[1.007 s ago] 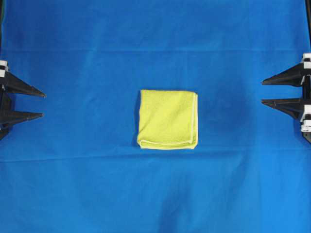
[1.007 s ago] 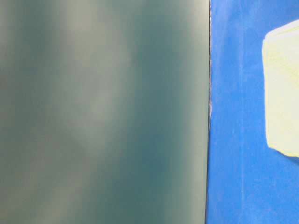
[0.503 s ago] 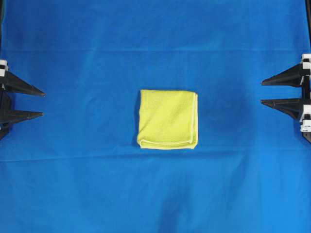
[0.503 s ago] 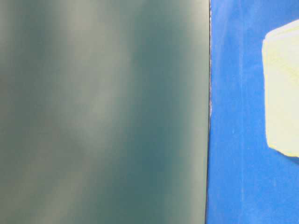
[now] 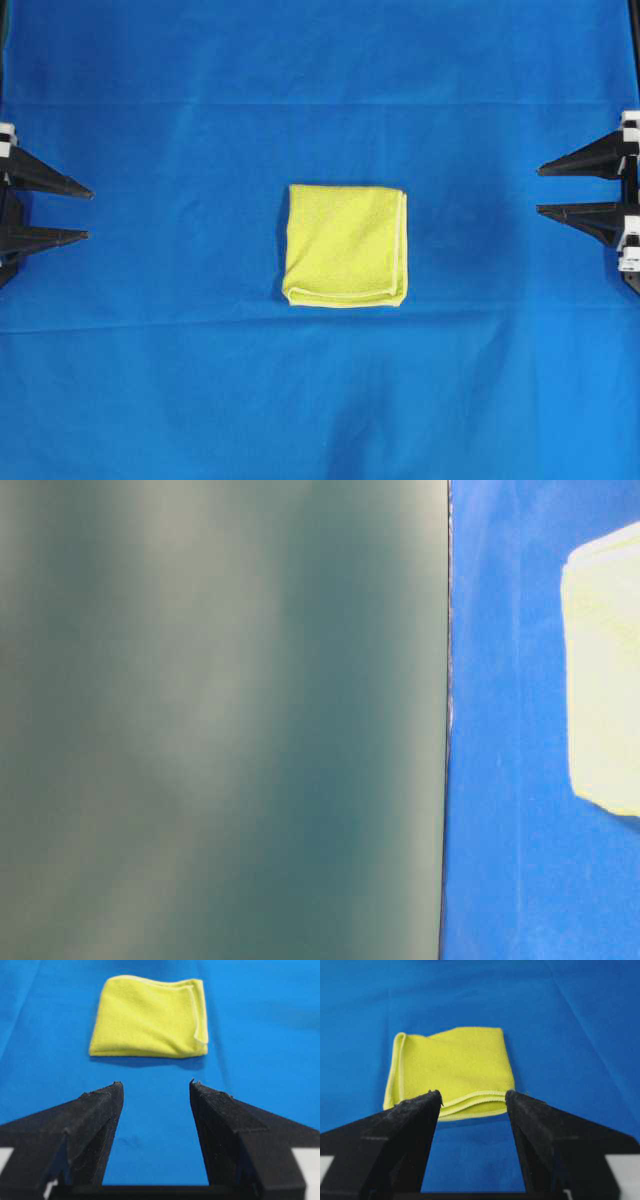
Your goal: Fold the yellow towel.
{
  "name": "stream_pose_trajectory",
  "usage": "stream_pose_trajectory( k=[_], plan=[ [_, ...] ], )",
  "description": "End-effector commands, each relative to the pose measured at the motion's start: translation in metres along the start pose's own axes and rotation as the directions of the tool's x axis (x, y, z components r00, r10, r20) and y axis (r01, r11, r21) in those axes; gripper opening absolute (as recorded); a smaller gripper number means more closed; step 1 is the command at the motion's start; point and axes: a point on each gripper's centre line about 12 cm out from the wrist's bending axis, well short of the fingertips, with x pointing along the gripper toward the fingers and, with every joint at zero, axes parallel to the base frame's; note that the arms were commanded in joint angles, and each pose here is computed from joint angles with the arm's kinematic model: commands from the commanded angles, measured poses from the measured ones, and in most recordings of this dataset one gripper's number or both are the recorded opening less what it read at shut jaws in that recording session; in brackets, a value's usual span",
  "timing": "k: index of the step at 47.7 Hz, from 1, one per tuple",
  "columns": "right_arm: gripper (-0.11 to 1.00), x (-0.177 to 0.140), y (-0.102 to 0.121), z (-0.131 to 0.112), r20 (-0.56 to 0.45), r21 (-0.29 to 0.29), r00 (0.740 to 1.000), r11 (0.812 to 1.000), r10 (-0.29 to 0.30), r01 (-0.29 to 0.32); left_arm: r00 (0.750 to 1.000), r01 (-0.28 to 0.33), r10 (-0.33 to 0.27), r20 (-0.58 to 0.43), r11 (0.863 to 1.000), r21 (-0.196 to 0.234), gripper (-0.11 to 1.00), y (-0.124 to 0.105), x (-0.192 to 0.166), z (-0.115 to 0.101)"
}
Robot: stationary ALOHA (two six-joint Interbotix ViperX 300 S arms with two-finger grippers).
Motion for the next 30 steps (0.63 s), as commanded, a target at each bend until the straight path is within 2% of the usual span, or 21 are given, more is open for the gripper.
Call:
stream_pose_trajectory(
  k=[1, 30],
  plan=[
    [0.59, 0.002, 0.0003, 0.0043, 0.004, 0.003, 1.0, 1.0, 0.0, 0.0, 1.0, -0.003, 0.003, 0.008, 1.0, 0.001, 0.53, 0.0004, 0.0012, 0.004],
    [0.59, 0.002, -0.0001, 0.0047, -0.004, 0.002, 1.0, 1.0, -0.004, 0.004, 1.0, -0.003, 0.003, 0.009, 1.0, 0.003, 0.53, 0.0004, 0.0012, 0.0046]
  ],
)
